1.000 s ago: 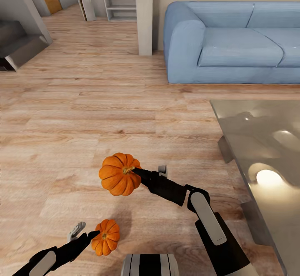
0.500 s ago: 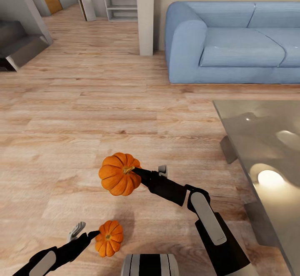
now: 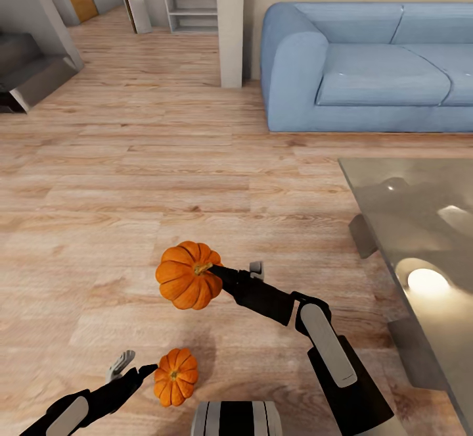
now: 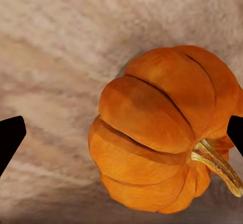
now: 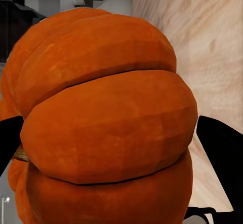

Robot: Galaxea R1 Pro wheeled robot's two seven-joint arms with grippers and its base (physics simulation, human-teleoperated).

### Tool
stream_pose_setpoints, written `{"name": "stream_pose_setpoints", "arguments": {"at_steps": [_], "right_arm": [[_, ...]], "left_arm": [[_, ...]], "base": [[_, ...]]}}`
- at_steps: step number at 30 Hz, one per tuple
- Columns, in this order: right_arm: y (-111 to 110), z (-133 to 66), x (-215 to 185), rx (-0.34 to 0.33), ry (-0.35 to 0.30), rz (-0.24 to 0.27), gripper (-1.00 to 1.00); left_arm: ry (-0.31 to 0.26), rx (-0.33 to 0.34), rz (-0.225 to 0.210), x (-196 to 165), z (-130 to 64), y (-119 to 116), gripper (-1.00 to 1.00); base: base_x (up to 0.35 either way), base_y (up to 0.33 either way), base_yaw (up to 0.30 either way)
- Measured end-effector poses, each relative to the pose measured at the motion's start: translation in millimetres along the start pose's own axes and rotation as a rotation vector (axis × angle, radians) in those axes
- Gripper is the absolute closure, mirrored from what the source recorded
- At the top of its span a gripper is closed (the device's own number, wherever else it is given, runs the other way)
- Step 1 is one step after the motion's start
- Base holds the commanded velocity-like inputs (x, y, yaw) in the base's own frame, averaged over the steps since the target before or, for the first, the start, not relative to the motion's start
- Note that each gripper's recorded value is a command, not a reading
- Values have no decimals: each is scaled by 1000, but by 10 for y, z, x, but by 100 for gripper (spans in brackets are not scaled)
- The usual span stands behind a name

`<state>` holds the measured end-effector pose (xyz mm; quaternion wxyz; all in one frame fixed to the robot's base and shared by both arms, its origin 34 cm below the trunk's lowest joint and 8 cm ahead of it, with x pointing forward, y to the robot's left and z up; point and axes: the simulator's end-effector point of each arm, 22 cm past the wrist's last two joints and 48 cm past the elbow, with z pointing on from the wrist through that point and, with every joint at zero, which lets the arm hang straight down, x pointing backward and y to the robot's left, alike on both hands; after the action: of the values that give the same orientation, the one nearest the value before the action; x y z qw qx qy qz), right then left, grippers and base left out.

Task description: Place each of the two pumpkins and all three candles from the living room inside a cabinet in the living room (use any cabinet), then make sure every cabinet is closed, and position the cauldron so it is next to a table in the living room.

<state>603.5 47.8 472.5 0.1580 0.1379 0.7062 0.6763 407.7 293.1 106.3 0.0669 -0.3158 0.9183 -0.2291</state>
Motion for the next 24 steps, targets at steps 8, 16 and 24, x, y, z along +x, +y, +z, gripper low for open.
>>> {"name": "stream_pose_setpoints", "arguments": {"at_steps": [8, 16, 24], "right_arm": [[-9, 0, 2, 3, 1, -2, 100], [-119, 2, 10, 11, 2, 16, 100], [-261, 4, 20, 20, 2, 40, 100]], "left_arm": [[-1, 0, 0, -1, 0, 0, -100], [14, -12, -8, 59, 41, 76, -100], [34, -30, -19, 147, 96, 182, -100]], "base": [[26, 23, 0], [0, 0, 0], [0, 0, 0]]}}
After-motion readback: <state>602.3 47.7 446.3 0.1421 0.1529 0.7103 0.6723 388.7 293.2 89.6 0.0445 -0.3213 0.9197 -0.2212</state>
